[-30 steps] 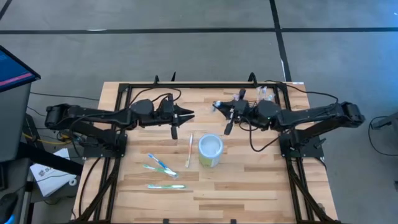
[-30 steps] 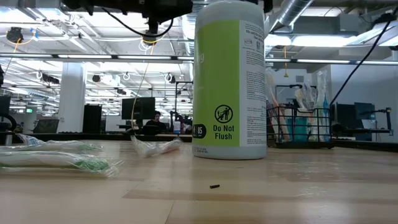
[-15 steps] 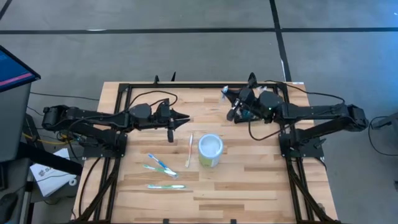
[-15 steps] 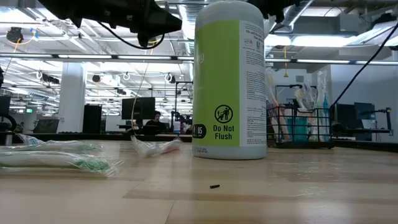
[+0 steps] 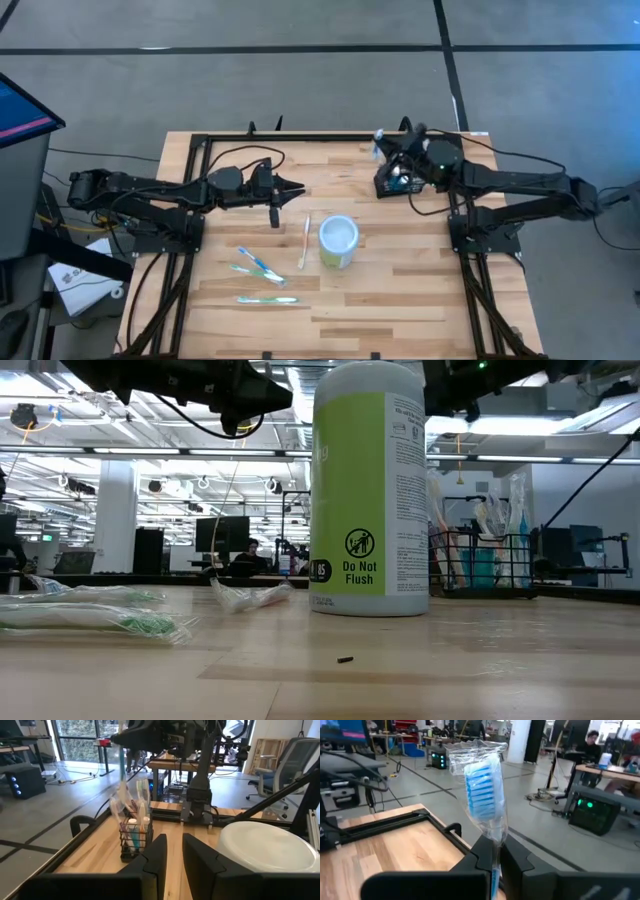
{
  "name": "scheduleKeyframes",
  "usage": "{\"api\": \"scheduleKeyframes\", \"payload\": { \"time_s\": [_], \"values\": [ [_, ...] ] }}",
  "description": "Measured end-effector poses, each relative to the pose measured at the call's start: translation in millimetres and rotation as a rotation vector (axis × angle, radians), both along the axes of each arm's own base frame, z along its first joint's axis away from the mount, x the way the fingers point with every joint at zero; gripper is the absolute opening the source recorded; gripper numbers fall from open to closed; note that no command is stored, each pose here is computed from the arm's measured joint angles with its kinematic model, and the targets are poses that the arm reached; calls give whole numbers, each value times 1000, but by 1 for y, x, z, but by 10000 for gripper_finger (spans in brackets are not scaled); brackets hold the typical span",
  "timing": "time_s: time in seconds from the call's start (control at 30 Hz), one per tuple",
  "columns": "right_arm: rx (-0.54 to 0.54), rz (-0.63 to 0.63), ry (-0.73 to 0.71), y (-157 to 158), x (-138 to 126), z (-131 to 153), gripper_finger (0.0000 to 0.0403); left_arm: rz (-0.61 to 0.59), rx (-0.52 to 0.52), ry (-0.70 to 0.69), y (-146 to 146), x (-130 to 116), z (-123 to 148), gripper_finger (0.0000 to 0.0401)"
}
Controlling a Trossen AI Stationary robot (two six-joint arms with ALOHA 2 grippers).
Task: Pick & Place toothbrushing station
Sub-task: Put the blue toothbrush into the wire organizer
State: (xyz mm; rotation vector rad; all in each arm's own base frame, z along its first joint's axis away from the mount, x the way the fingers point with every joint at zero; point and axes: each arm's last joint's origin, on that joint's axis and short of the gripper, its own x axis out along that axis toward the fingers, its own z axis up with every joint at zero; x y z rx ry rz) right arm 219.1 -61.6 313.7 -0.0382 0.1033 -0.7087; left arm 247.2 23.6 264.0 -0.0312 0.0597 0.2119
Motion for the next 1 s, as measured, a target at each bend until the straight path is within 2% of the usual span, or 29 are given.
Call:
{"api": "scheduleKeyframes", "payload": {
  "time_s": [0.3, 1.0],
  "values": [
    [31, -29, 28, -2, -17, 3, 5, 0, 0, -6, 0, 0, 1, 53],
    [108, -117, 115, -17, -25, -9, 5, 0, -8, -16, 0, 0, 1, 53]
  ]
}}
